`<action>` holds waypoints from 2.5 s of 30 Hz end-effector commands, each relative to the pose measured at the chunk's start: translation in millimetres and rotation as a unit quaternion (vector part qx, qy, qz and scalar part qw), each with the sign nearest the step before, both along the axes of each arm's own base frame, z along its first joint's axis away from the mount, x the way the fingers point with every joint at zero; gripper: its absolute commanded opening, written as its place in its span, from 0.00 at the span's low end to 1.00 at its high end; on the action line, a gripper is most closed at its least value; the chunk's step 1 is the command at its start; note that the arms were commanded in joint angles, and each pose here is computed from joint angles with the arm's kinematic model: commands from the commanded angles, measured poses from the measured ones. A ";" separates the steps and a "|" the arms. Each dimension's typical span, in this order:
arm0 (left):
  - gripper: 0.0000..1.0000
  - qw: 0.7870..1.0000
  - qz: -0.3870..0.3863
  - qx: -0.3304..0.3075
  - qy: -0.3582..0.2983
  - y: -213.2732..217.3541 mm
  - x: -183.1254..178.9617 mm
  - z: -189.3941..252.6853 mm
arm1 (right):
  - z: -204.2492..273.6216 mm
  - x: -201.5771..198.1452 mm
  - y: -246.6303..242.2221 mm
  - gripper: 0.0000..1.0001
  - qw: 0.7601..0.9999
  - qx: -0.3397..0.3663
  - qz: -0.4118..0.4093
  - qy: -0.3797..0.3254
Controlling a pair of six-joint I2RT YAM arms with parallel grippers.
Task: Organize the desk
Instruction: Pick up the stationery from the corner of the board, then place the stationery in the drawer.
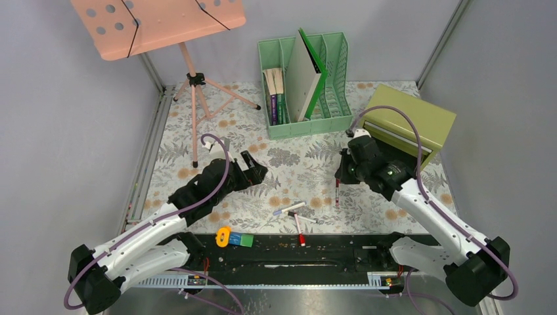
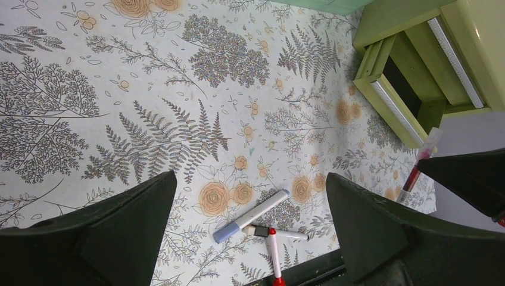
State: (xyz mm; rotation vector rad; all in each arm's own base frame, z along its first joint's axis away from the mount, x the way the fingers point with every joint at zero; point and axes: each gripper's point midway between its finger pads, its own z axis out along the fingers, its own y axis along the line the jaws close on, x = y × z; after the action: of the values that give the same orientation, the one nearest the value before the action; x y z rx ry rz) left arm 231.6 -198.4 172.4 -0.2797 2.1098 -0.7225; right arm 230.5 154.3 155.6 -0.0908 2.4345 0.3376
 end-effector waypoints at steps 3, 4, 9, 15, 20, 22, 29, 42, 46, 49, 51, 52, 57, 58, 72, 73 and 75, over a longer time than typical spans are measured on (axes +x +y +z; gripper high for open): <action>0.99 0.999 0.007 -0.022 -0.028 -0.7 6.1 20.8 | 9.0 12.6 -0.4 0.00 0.992 0.124 -0.036 0.011; 0.99 0.999 0.008 -0.021 -0.029 0.0 5.9 20.4 | 8.3 14.3 -3.7 0.00 0.990 0.130 -0.044 0.012; 0.99 0.999 0.012 -0.024 -0.029 2.1 4.8 18.9 | 8.7 26.6 -19.2 0.00 0.978 0.186 -0.094 0.020; 0.99 0.999 0.015 -0.031 -0.026 3.3 2.6 19.5 | 3.8 45.5 -44.8 0.00 0.947 0.267 -0.177 0.034; 0.99 0.999 0.015 -0.036 -0.032 5.1 1.6 23.2 | -5.0 60.0 -68.8 0.00 0.912 0.330 -0.241 0.044; 0.99 0.999 0.016 -0.037 -0.034 6.5 0.4 23.8 | -5.2 65.5 -78.4 0.00 0.898 0.350 -0.262 0.045; 0.99 0.998 0.021 -0.039 -0.038 11.2 -1.9 24.2 | 0.7 82.5 -113.4 0.00 0.861 0.387 -0.328 0.031; 0.99 0.997 0.036 -0.051 -0.043 20.9 -7.1 29.9 | -6.1 96.2 -184.9 0.00 0.772 0.395 -0.497 -0.020; 0.99 0.996 0.036 -0.056 -0.054 23.0 -7.9 36.7 | -9.4 93.2 -208.0 0.00 0.744 0.379 -0.548 -0.046; 0.99 0.995 0.040 -0.059 -0.063 26.2 -8.3 40.7 | -10.6 90.9 -219.5 0.00 0.729 0.372 -0.571 -0.057; 0.99 0.995 0.047 -0.064 -0.067 28.4 -8.1 43.0 | -12.7 89.5 -225.3 0.00 0.720 0.370 -0.584 -0.061; 0.99 0.994 0.049 -0.067 -0.069 29.1 -8.1 43.0 | -13.8 88.8 -228.5 0.00 0.715 0.368 -0.590 -0.063; 0.99 0.993 0.054 -0.081 -0.070 30.8 -10.0 42.6 | -23.6 85.0 -237.6 0.00 0.687 0.371 -0.622 -0.060; 0.99 0.993 0.054 -0.083 -0.072 31.2 -10.3 42.8 | -24.8 85.0 -237.9 0.00 0.683 0.373 -0.625 -0.057; 0.99 0.988 0.064 -0.105 -0.089 37.3 -12.8 51.1 | -14.7 88.0 -251.0 0.49 0.660 0.391 -0.635 -0.091; 0.99 0.988 0.064 -0.107 -0.089 37.4 -13.2 50.8 | -13.5 89.3 -250.4 0.55 0.662 0.394 -0.631 -0.092; 0.99 0.988 0.065 -0.112 -0.088 37.6 -13.9 49.6 | -12.2 91.0 -248.5 0.64 0.664 0.399 -0.625 -0.091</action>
State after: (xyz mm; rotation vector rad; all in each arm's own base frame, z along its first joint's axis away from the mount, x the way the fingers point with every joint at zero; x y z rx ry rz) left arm 212.9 -163.1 214.3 -0.4101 1.8864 -0.8447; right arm 315.5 -87.1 128.5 1.7643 1.4760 0.6029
